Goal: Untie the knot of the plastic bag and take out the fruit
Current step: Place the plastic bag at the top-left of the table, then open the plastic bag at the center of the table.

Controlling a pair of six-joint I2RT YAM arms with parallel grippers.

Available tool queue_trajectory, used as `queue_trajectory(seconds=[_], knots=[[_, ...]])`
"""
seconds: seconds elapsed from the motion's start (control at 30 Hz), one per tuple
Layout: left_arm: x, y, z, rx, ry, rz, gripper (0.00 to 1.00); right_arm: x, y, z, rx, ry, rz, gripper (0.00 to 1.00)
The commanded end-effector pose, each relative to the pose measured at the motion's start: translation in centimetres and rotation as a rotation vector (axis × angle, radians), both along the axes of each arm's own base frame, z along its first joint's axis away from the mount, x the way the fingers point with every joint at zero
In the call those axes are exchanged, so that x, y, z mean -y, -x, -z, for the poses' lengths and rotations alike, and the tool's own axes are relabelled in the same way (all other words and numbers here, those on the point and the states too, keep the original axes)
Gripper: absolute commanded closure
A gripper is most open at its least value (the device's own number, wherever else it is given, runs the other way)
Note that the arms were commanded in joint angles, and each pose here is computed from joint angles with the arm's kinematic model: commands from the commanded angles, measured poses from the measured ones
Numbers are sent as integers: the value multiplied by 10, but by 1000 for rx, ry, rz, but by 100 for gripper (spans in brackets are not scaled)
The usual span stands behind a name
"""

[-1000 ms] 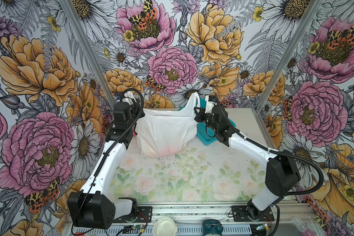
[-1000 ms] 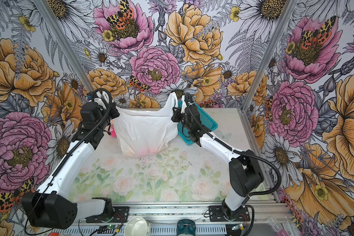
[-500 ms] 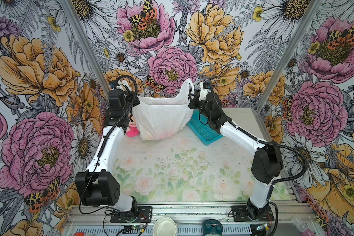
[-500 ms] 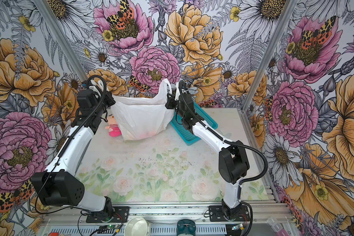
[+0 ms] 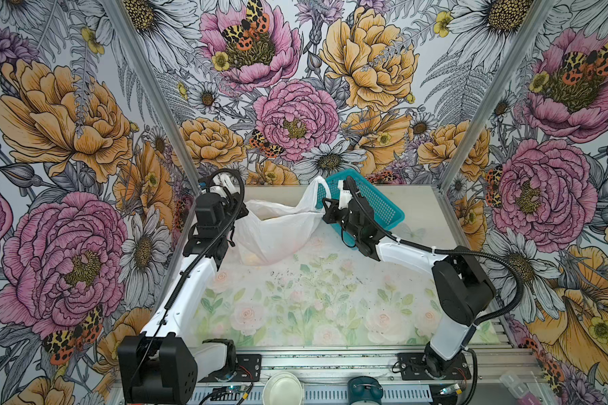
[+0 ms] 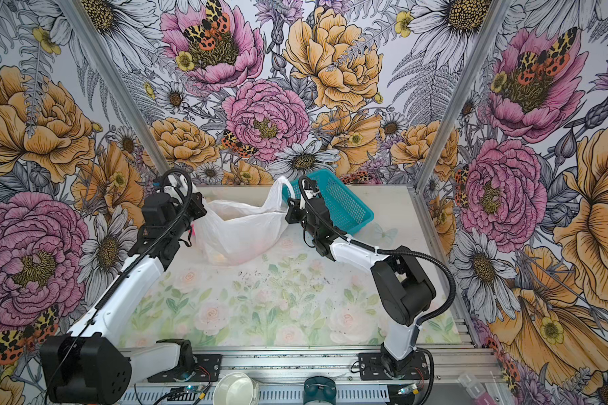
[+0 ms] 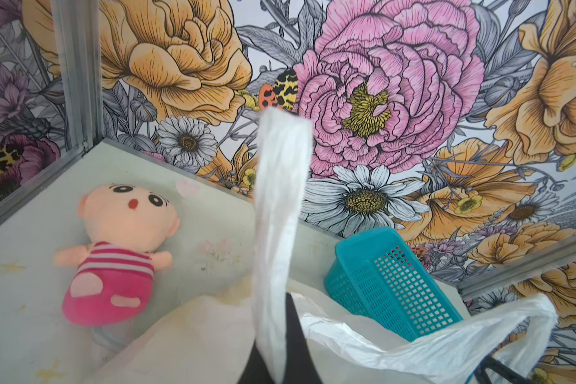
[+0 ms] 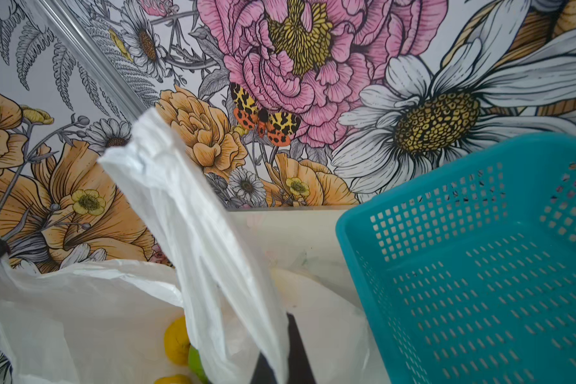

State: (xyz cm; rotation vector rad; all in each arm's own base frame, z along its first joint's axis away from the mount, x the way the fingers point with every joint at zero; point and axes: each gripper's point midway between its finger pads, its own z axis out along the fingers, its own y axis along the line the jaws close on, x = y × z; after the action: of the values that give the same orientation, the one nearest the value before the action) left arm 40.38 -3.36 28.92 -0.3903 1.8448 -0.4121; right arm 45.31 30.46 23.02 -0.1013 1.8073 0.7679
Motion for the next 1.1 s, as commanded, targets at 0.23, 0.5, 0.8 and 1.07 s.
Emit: queue_trajectory(seconds=[0.23, 0.5, 0.8, 1.07], knots=[[18, 65, 4, 60, -63, -7, 100, 28, 43, -52, 136, -122, 56, 66], [22, 98, 22, 68, -67, 12, 100, 58, 78, -57, 166, -88, 88, 21], [6, 123, 25, 63, -110, -34, 74, 76, 106, -70, 180, 25, 76, 17], [-20, 149, -16, 124, -166, -125, 37, 67, 109, -82, 137, 149, 4, 14]])
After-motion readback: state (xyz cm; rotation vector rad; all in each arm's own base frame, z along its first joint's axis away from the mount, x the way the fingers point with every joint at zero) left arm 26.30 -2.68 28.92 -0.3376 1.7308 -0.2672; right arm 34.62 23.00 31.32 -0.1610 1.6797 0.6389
